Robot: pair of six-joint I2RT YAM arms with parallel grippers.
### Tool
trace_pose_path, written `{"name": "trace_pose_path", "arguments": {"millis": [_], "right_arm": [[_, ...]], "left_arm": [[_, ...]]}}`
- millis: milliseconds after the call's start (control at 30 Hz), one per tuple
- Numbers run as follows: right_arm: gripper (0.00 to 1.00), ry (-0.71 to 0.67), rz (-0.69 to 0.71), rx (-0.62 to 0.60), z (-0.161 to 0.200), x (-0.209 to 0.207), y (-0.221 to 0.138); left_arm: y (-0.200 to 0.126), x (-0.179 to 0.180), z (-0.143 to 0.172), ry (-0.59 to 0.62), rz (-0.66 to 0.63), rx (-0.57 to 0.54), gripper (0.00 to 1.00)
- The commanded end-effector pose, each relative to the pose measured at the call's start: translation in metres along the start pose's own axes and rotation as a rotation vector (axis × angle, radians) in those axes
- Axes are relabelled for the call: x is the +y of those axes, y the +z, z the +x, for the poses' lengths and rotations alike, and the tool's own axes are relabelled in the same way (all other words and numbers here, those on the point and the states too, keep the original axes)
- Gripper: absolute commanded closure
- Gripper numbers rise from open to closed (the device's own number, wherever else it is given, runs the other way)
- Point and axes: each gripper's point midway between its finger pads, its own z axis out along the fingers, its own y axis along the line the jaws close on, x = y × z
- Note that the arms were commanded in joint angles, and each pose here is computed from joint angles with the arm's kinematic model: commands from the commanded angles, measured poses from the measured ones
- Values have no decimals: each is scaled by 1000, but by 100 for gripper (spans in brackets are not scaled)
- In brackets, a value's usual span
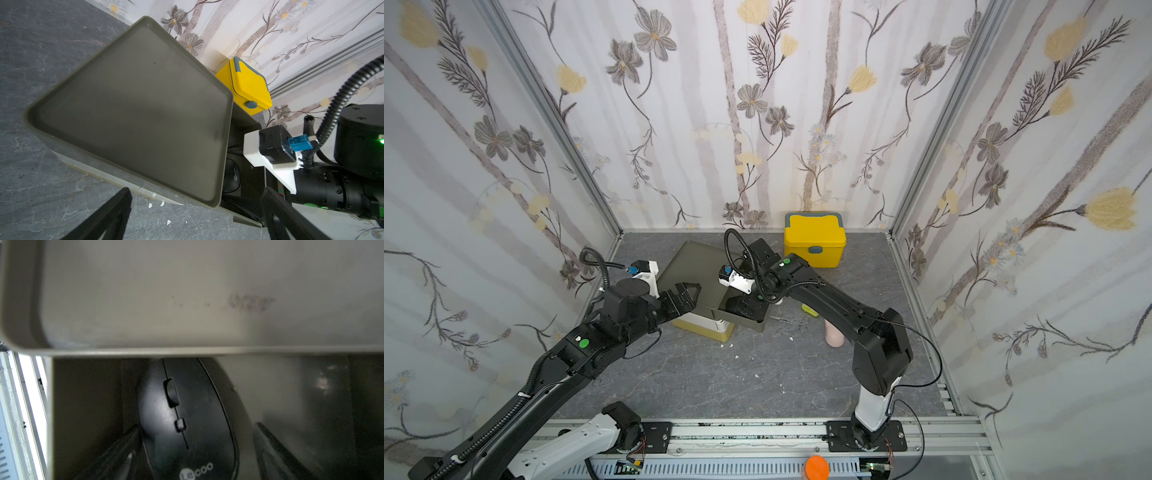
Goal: Take the mice out of the drawer
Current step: Pick up the mouse from the drawer.
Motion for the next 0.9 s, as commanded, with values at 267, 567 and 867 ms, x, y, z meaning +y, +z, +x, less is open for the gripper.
{"name": "trace_pose_path", "arguments": {"millis": [267,567,867], "right_arm": [[24,51,70,-2,-3,-21,-4],[20,59,26,18,1,-16,5],[27,68,26,18,0,-19,6]], "left_arm": [[0,-2,-5,0,7,-16,0],[1,-4,-6,-3,13,-13,0],[0,-5,-7,-5,14,-15,0]]}}
